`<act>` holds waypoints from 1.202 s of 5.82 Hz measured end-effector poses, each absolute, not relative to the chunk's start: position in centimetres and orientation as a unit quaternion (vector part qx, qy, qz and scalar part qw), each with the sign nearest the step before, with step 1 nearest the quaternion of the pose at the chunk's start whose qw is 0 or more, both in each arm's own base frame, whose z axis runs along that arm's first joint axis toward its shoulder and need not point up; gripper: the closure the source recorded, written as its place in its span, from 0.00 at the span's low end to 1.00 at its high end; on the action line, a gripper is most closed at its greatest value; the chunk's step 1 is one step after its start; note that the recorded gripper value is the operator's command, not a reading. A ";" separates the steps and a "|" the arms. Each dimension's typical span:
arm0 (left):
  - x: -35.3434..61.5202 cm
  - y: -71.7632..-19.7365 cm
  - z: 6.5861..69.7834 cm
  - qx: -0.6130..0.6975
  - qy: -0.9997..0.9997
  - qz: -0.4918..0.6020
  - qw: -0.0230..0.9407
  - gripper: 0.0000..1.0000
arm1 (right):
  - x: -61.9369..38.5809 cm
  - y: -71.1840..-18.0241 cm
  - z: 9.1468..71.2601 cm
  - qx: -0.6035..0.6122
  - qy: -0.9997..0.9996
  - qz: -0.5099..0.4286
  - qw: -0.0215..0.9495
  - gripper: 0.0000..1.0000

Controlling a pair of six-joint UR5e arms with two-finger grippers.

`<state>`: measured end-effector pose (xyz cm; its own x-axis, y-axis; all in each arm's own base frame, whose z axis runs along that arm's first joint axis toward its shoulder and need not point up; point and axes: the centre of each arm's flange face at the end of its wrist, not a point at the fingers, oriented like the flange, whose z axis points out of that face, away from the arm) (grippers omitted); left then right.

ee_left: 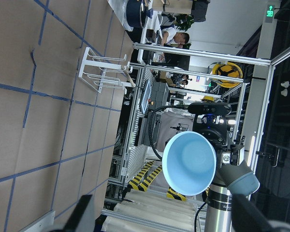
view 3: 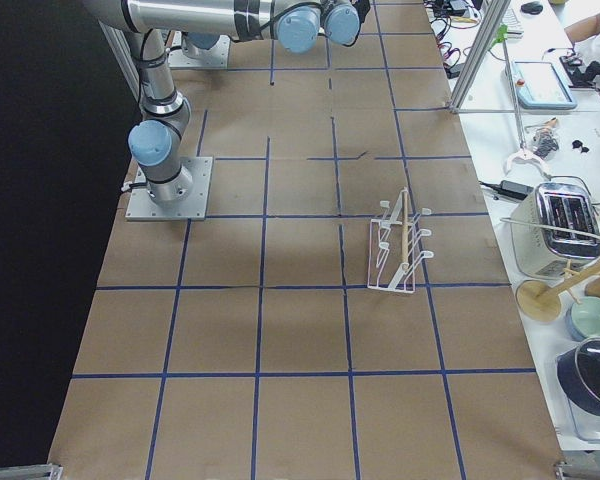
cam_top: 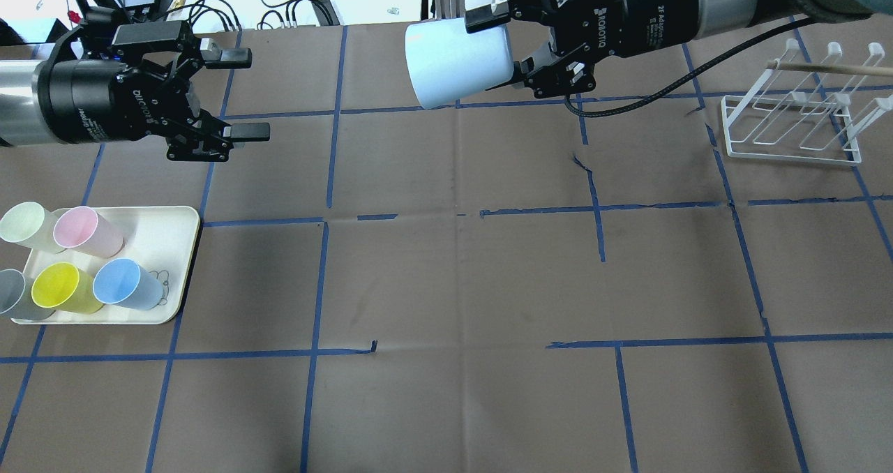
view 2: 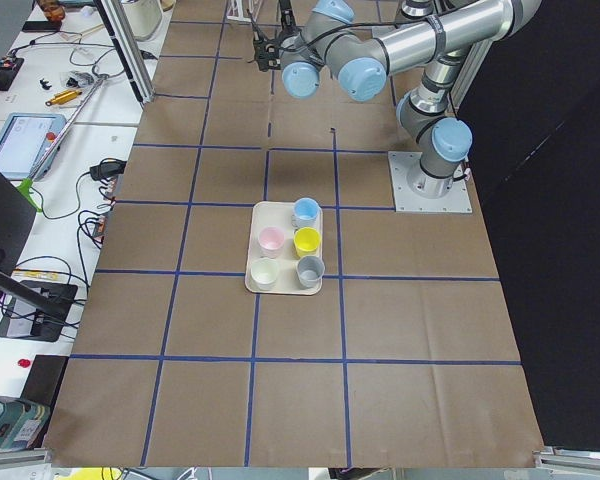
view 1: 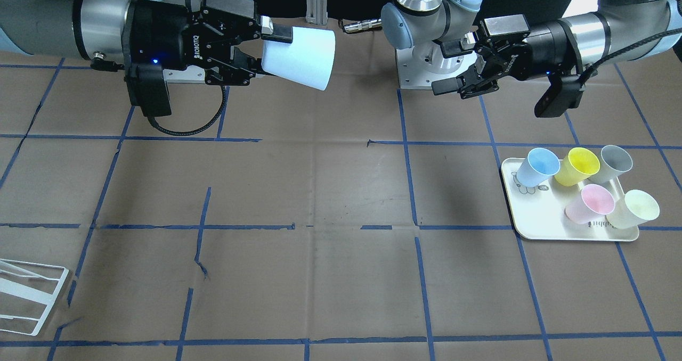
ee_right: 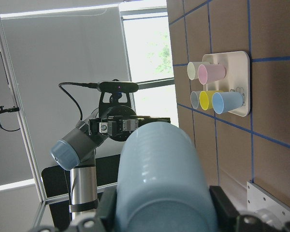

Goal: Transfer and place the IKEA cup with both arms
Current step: 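Carry the cup to table center with right gripper while left gripper approaches, then close the left gripper on the cup's base beside the right gripper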

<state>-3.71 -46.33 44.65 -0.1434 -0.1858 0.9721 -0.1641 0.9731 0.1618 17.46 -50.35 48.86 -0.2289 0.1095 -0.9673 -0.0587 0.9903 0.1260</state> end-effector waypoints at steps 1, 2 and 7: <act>-4.1 -46.4 44.5 0.117 -0.752 -0.010 0.648 0.02 | 17.5 -50.3 48.8 0.016 0.781 0.068 0.621 0.49; -4.9 -46.5 44.6 0.111 -0.753 -0.015 0.649 0.02 | 17.7 -50.2 48.7 0.015 0.781 0.069 0.621 0.49; -14.1 -48.3 45.5 0.081 -0.723 -0.002 0.686 0.05 | 18.0 -50.1 48.8 0.012 0.781 0.070 0.621 0.50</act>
<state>-14.05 -48.28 45.49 -0.0451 -0.1199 0.9918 -0.1135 0.9870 0.1142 17.99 -50.11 48.82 -0.2284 0.1053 -0.9678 -0.0678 0.9900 0.1238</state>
